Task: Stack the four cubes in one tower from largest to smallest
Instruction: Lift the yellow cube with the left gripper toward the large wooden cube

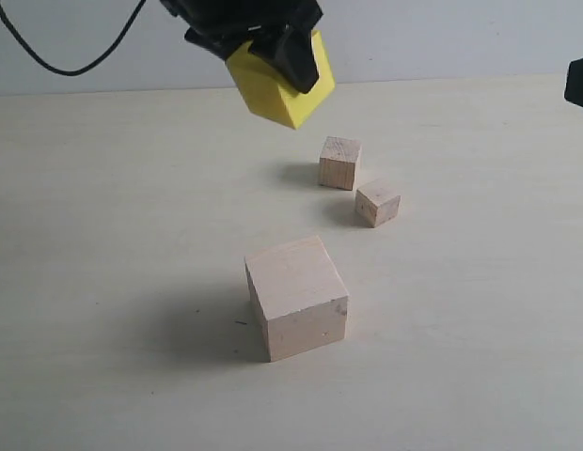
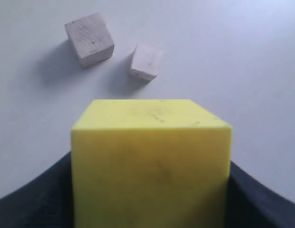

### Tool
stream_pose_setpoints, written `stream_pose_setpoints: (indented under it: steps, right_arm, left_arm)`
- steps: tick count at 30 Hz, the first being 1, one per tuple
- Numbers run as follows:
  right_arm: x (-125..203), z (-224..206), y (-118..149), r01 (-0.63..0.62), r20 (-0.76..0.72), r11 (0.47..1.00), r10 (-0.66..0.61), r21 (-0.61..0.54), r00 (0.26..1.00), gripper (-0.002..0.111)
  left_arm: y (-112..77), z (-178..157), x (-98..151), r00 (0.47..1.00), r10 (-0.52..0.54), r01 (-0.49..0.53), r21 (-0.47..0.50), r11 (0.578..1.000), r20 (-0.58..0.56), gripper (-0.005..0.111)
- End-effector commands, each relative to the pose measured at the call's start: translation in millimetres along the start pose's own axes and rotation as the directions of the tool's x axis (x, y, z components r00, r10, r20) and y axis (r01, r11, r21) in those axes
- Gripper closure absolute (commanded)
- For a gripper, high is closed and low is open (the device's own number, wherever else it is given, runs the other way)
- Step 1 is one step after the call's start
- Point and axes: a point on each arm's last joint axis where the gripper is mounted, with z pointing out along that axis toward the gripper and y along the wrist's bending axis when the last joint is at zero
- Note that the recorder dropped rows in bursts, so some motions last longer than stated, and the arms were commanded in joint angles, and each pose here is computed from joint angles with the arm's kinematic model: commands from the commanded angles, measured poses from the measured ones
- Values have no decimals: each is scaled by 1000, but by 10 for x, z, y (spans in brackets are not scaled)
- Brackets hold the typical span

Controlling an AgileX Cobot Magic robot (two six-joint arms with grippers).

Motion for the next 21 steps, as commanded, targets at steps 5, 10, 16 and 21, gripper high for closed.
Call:
stream_pose_setpoints:
  steps: [5,10,16,21]
  right_arm:
    - [6,0,17,34,-21,999,-34,-10,999,108]
    - [15,4,57,49,-28,998,-50,-38,998,108]
    - [19,7,83,56,-31,997,-58,-57,998,108]
    - [19,7,83,57,-30,997,-59,-56,998,108]
  left_arm:
    - [-322,-113,259,995,96,-94,47,994,-42,107]
    - [-333,2,467,970,215,-209,59,976,-118,107]
    - [-381,169,579,946,265,-255,73,964,-185,107]
    - [-490,327,597,905,371,-354,115,928,-210,107]
